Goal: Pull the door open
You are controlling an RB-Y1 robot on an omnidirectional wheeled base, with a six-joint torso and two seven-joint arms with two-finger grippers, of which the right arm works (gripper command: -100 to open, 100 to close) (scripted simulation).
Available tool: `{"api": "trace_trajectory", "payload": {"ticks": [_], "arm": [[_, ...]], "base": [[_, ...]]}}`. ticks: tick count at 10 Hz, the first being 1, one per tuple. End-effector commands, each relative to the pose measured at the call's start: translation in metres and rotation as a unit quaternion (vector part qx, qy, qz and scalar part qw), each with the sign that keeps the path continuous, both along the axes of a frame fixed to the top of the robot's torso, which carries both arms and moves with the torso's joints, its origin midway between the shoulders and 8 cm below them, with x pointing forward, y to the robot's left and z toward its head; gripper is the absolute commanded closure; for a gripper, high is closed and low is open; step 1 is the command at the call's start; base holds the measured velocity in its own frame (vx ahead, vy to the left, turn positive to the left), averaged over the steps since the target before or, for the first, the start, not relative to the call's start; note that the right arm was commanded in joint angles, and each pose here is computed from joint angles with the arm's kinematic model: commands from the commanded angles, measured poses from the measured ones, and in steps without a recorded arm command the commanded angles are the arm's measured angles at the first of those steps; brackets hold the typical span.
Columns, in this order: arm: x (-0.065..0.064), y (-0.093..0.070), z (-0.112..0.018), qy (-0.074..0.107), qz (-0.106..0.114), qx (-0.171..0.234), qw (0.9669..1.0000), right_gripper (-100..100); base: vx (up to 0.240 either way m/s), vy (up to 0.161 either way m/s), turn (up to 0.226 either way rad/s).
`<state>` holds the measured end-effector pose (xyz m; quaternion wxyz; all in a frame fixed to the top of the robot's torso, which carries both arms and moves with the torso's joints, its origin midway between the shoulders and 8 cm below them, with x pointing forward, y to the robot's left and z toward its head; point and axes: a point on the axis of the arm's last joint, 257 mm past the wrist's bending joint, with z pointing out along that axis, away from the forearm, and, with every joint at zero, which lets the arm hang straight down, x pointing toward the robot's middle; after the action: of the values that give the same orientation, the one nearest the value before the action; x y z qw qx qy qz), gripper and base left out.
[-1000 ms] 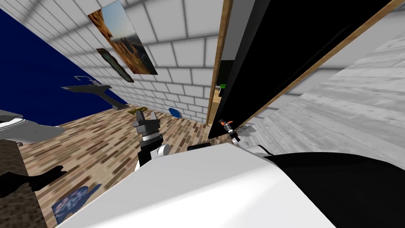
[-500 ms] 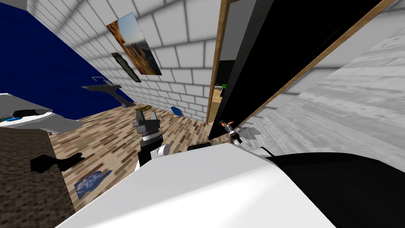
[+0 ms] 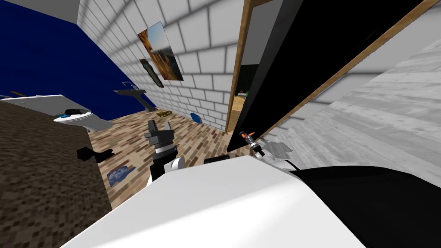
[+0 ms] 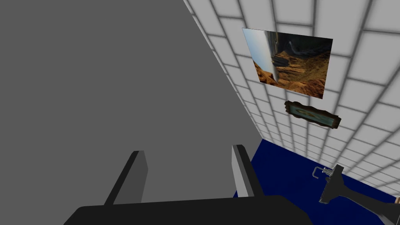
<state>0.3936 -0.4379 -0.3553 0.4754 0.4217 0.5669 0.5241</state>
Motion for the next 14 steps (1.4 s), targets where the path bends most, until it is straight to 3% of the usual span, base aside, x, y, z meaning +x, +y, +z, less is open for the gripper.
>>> {"api": "trace_trajectory", "payload": {"ticks": [1,7,14], "arm": [[-0.005,-0.001,-0.001,0.001,0.003,-0.001,1.0,100],[-0.012,-0.001,-0.002,0.002,0.011,0.001,0.9999,100],[-0.032,0.003,-0.001,0.001,0.038,-0.002,0.9993,100]], "base": [[-0.194,-0.125,0.172],[-0.177,-0.092,0.127],[-0.18,-0.089,0.126]]}}
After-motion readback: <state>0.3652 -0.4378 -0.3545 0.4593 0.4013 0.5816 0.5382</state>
